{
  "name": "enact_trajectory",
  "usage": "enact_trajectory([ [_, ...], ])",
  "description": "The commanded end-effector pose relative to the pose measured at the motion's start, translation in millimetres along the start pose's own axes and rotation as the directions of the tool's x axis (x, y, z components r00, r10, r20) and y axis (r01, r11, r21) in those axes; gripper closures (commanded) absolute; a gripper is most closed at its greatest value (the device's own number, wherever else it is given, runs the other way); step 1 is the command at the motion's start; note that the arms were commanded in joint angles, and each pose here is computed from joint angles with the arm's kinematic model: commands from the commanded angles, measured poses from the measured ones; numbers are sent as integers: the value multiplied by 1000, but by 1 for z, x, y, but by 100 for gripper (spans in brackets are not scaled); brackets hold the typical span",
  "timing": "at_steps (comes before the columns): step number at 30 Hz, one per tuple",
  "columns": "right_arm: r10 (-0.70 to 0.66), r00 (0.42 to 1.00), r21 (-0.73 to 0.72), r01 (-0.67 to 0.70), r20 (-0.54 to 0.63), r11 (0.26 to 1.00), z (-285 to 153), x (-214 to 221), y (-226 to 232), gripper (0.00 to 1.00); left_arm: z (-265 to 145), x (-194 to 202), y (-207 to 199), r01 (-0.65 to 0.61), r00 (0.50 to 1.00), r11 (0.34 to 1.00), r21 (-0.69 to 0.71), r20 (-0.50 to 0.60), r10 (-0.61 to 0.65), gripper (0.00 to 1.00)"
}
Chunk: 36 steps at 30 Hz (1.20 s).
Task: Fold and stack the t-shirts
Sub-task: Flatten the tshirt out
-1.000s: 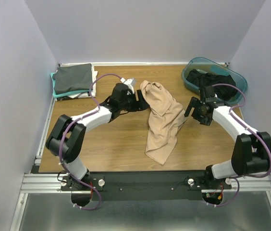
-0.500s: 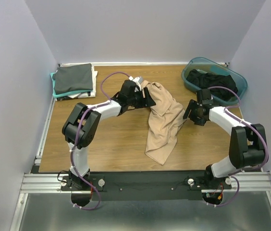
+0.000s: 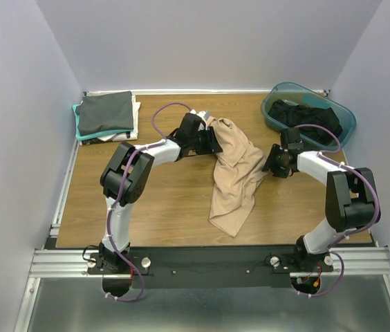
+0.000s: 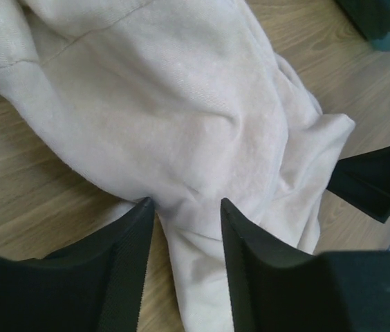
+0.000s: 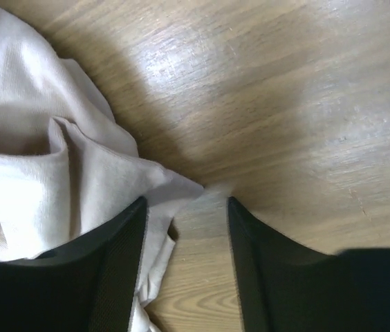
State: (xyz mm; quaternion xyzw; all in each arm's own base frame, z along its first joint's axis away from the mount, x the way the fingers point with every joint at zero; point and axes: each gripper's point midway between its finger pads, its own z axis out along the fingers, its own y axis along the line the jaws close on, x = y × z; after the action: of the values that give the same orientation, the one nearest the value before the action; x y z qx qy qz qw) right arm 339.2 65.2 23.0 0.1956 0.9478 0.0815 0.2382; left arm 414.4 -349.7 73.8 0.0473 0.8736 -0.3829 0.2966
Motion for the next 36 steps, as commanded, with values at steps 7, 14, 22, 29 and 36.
enact_trajectory([
  [7,-23,998,0,23,-61,1000,20,11,-3,99,17,8,24,-28,999,998,-51,-47,25,76],
  [14,-41,999,-44,41,-1,998,6,-12,12,100,-15,-39,40,-21,999,999,-45,40,22,100],
  [22,-131,975,-90,149,179,985,-52,-90,48,100,-108,-110,40,-37,981,999,25,194,32,100],
  [29,-158,914,-65,196,373,978,-133,-161,70,100,-171,-143,13,-135,959,990,35,255,121,100],
  [36,-145,816,-61,215,560,975,-224,-196,76,100,-258,-181,-25,-224,901,972,65,394,181,100],
])
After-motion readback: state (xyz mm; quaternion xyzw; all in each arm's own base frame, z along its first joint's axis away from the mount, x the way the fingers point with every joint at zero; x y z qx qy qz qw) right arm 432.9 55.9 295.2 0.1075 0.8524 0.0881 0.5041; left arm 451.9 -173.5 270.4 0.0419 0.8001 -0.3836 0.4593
